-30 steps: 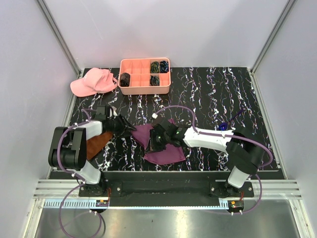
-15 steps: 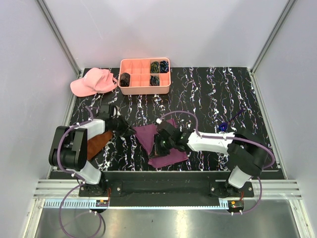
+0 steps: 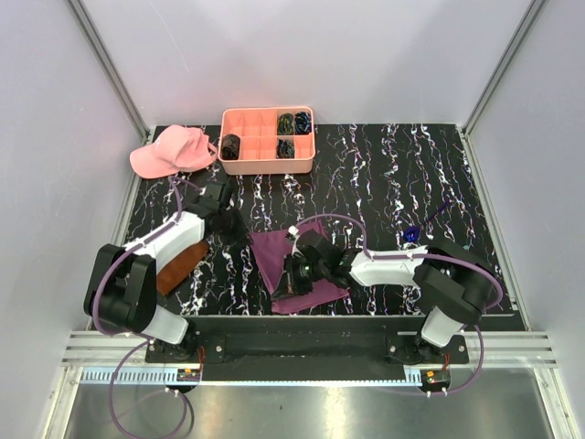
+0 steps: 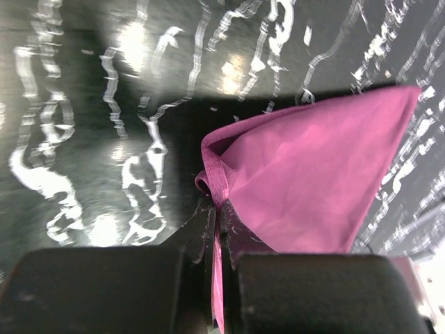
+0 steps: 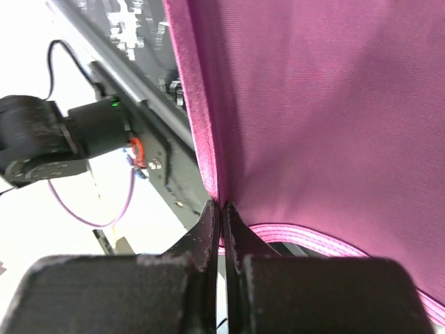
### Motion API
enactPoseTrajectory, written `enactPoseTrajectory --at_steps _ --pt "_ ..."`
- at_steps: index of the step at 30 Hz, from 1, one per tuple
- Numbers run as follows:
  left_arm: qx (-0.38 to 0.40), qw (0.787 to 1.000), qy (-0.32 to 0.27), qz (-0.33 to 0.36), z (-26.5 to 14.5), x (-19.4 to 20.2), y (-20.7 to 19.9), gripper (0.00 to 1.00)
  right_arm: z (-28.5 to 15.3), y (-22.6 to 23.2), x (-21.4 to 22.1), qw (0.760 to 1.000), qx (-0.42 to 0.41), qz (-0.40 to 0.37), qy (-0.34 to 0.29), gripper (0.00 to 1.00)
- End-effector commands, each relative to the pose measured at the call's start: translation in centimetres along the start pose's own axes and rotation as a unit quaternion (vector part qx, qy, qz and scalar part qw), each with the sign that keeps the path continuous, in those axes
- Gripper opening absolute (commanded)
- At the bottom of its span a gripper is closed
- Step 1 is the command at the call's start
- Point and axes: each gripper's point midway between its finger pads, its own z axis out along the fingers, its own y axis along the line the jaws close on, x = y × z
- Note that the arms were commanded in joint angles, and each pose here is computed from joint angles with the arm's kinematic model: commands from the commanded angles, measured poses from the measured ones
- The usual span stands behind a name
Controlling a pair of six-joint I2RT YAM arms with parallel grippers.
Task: Fold the napkin into a case and place the utensils inside
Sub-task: Fold the lower triangle-folded napkin at the center of the board.
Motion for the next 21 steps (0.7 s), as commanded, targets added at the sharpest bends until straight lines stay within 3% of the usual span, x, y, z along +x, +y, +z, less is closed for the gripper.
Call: enactPoseTrajectory --at_steps 1,11,21 --pt "-0.034 0.996 -0.086 0.008 -1.7 -4.6 -0.3 0.0 0.8 3.3 0.8 0.998 -0.051 -0.019 0.036 0.0" --pt "-0.112 0.987 -0.111 0.018 -3.6 -6.7 3.3 0.0 4.7 7.6 1.8 0.989 -0.119 -0.03 0.077 0.0" --pt "-0.151 0.973 -0.173 0.009 -3.6 -6.4 0.8 0.0 3.2 4.5 3.1 0.989 -0.128 0.005 0.075 0.0"
